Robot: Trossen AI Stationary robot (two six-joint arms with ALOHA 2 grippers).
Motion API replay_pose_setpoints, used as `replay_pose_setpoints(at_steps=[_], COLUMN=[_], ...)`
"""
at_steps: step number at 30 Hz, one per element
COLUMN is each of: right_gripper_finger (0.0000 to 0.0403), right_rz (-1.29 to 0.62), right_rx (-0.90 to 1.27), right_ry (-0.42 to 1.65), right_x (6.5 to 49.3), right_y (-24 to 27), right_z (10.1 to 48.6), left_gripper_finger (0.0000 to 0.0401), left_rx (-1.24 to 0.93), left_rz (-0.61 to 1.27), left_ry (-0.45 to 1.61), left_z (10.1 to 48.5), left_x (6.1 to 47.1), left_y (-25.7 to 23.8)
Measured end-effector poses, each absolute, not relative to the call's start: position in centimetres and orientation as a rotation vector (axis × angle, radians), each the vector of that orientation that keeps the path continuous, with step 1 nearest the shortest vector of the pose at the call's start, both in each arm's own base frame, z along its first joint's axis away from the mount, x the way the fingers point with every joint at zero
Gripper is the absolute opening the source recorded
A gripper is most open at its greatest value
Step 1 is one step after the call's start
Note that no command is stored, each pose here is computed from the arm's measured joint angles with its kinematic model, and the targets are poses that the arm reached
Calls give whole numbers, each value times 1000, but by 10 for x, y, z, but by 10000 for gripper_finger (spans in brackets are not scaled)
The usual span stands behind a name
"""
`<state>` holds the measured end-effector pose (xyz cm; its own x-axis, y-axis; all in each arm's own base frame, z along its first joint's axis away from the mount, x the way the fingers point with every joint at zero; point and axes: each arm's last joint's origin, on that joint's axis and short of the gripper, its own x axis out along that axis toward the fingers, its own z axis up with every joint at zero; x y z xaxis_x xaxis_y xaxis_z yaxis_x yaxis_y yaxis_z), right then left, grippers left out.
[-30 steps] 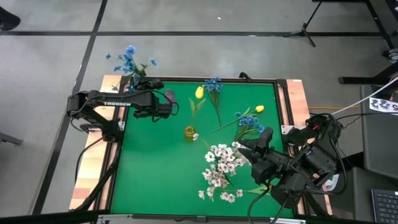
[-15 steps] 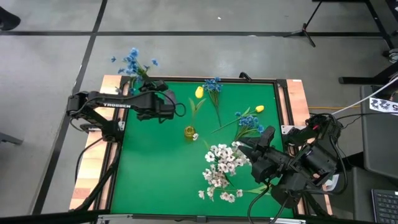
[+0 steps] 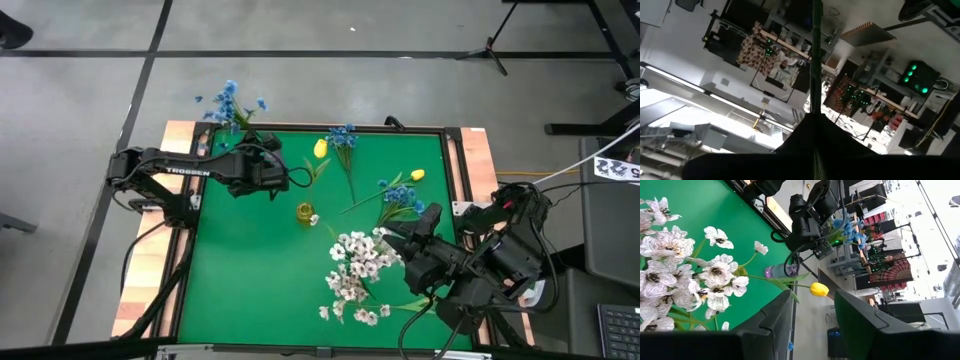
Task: Sort flowers into vase by color
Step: Put the bottom blue flowers into the purple vase
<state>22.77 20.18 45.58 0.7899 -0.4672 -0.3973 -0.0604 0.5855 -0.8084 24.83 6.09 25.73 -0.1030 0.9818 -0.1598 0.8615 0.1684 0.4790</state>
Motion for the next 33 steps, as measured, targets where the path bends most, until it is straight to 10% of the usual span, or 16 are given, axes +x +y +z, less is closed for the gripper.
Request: replay_pose_setpoints(at_steps=[33], right_gripper_finger=[152], right_rz=[-255], right_rx=[-931], right_ry=[637], right_x=[228], right_y=[202], right_z=[456], left_gripper_finger=[0], left_rx=[1714], left_rz=[341], left_ry=[2079], left_z=[257], left_x=[244], left_y=[72])
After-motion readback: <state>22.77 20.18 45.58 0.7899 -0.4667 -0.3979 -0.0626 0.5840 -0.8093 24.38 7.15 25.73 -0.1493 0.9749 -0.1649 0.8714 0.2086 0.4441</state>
